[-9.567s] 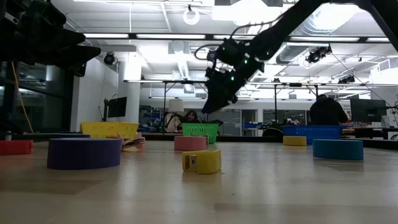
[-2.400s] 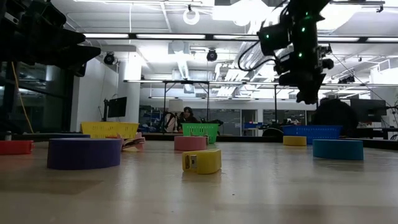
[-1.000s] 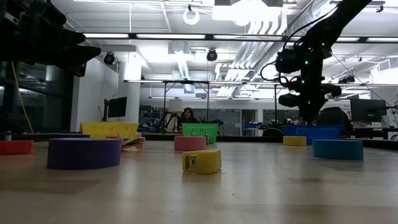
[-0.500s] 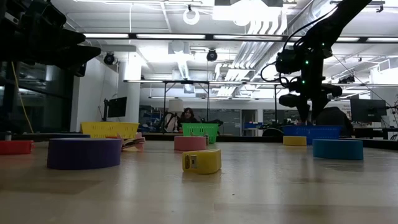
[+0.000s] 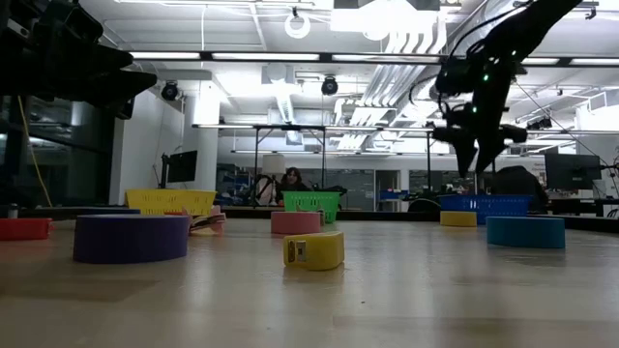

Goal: Pick and place Stapler, Stapler remover, tape
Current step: Put the light blue staple remover into the blue basket

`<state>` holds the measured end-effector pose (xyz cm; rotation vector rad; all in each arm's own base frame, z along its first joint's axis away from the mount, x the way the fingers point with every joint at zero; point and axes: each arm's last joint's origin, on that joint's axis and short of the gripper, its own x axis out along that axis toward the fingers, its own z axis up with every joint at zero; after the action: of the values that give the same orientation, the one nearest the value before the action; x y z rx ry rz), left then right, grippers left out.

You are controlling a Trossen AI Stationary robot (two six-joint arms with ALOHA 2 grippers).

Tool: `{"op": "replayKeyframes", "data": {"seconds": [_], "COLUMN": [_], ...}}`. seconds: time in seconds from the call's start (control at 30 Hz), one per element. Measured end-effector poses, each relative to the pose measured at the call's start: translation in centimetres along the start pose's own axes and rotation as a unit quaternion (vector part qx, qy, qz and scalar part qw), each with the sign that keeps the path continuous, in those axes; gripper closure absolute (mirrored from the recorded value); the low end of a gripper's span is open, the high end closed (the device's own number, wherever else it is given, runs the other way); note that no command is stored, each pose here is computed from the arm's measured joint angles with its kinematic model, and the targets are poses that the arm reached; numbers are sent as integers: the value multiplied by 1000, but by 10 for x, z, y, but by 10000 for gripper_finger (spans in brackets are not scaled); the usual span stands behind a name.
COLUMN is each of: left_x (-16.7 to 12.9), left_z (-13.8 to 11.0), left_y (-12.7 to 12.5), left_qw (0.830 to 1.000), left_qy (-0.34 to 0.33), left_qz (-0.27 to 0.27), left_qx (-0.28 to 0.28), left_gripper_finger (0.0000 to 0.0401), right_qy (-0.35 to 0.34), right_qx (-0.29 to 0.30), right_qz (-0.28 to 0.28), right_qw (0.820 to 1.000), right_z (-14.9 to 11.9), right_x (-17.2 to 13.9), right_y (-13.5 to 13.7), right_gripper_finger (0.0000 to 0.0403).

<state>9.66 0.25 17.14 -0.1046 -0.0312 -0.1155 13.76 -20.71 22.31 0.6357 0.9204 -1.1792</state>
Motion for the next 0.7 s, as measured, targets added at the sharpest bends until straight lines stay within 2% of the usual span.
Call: {"op": "replayKeyframes", "data": {"seconds": [0.17,0.3,0.7], "left_x": [0,0,0], "left_z": [0,0,0], "left_y": [0,0,0], "left_qw": [1000,1000,1000], "left_qy": [0,0,0], "left_qz": [0,0,0], "left_qx": [0,0,0], "left_gripper_finger": [190,190,190], "right_qy": [-7,10,38], "right_qx": [-1,-23,-89], "right_qz": [103,160,198], "right_qw": [995,987,975], "right_z": [-7,-24,-88], "right_x": [-32,-57,-113], "right_y": [1,11,59], "right_gripper_finger": [226,226,226]}}
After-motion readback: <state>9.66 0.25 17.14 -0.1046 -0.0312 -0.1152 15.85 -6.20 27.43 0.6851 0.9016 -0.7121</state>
